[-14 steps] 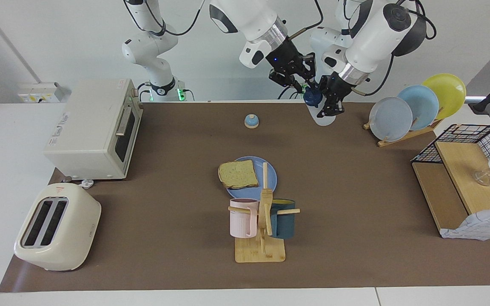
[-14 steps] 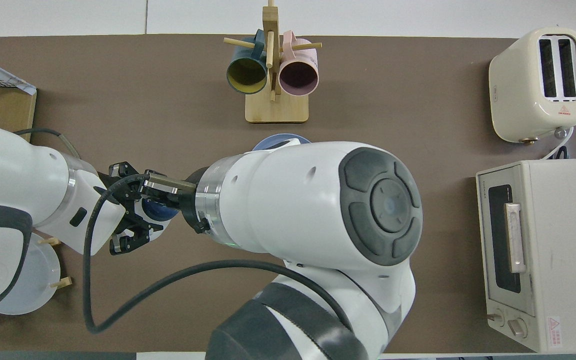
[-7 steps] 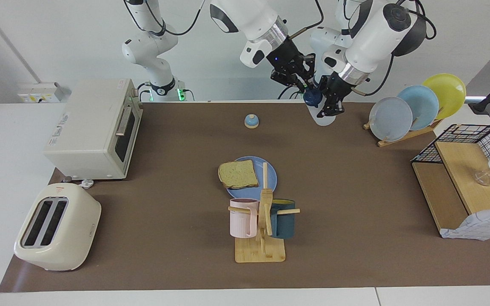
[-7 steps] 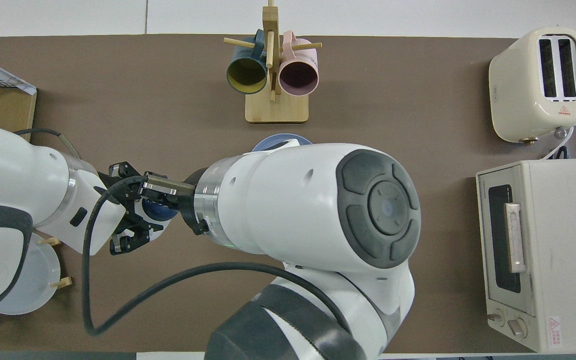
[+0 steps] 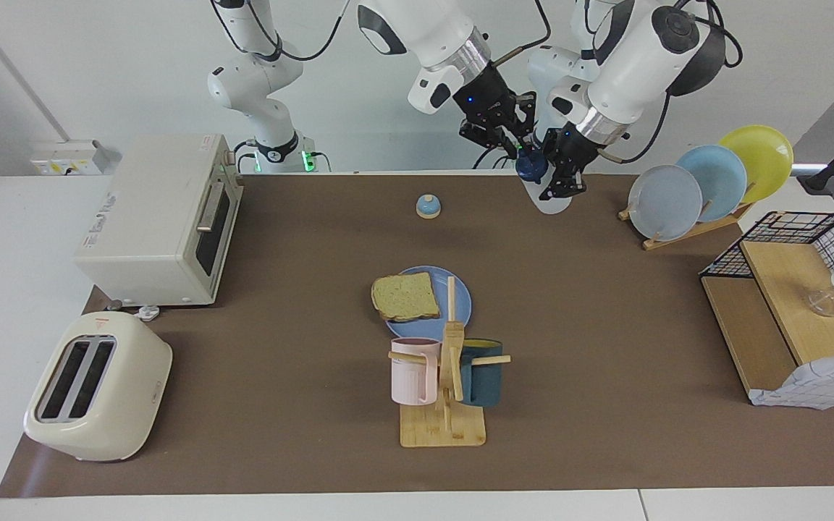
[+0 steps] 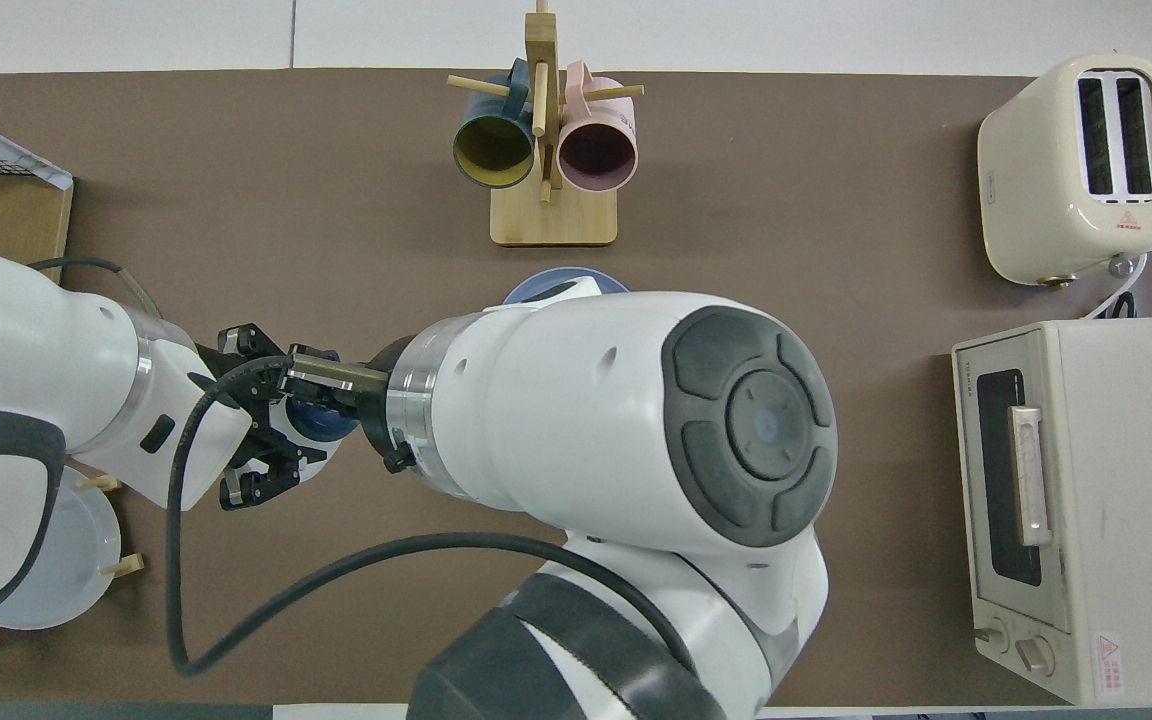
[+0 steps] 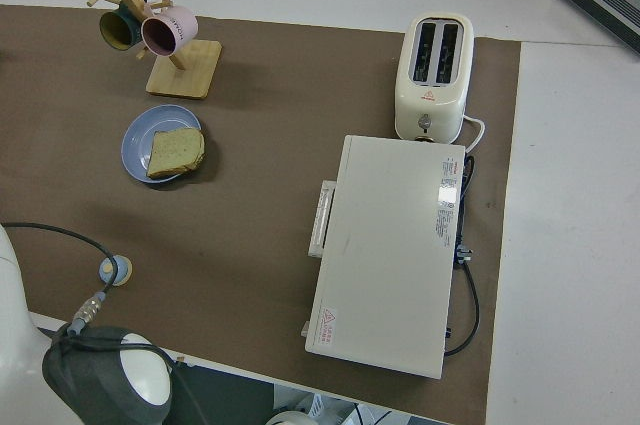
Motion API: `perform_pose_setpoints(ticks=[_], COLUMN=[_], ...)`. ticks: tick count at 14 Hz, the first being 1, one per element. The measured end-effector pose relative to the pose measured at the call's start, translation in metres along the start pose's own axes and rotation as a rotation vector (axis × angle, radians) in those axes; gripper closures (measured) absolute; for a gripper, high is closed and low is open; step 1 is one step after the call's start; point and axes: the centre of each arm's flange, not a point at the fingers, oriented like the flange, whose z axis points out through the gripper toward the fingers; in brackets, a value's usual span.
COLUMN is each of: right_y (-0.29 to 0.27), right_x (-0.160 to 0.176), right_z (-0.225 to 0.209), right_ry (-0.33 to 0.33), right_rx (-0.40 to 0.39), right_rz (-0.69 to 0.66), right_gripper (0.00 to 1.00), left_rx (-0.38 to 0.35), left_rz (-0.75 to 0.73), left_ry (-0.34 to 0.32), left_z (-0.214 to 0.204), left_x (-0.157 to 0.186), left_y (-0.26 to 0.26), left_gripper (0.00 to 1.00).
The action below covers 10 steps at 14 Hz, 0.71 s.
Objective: Put bread on plate and add seasoning
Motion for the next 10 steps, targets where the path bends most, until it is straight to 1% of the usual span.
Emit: perform_pose_setpoints(ticks=[3, 4, 10], right_y=[0.0002, 0.0004, -0.0006], right_x=[0.0007, 0.0009, 0.0009], right_z=[-0.0003, -0.0005, -0.0001], right_ry=[0.013, 0.017, 0.027], right_rx=[-0.008, -0.011, -0.002], right_rz=[-0.010, -0.014, -0.013], right_gripper=[0.77, 0.86, 0.86], left_rx=[0.000, 0.000, 0.002], left_rz=[0.000, -0.002, -0.008], left_ry=[0.000, 0.000, 0.002], left_z=[0.0002, 0.0001, -0.0009], left_x=[0.0000, -0.0003, -0.0012], left_y=[0.0000, -0.0001, -0.0008], left_gripper=[0.59, 0.59, 0.59])
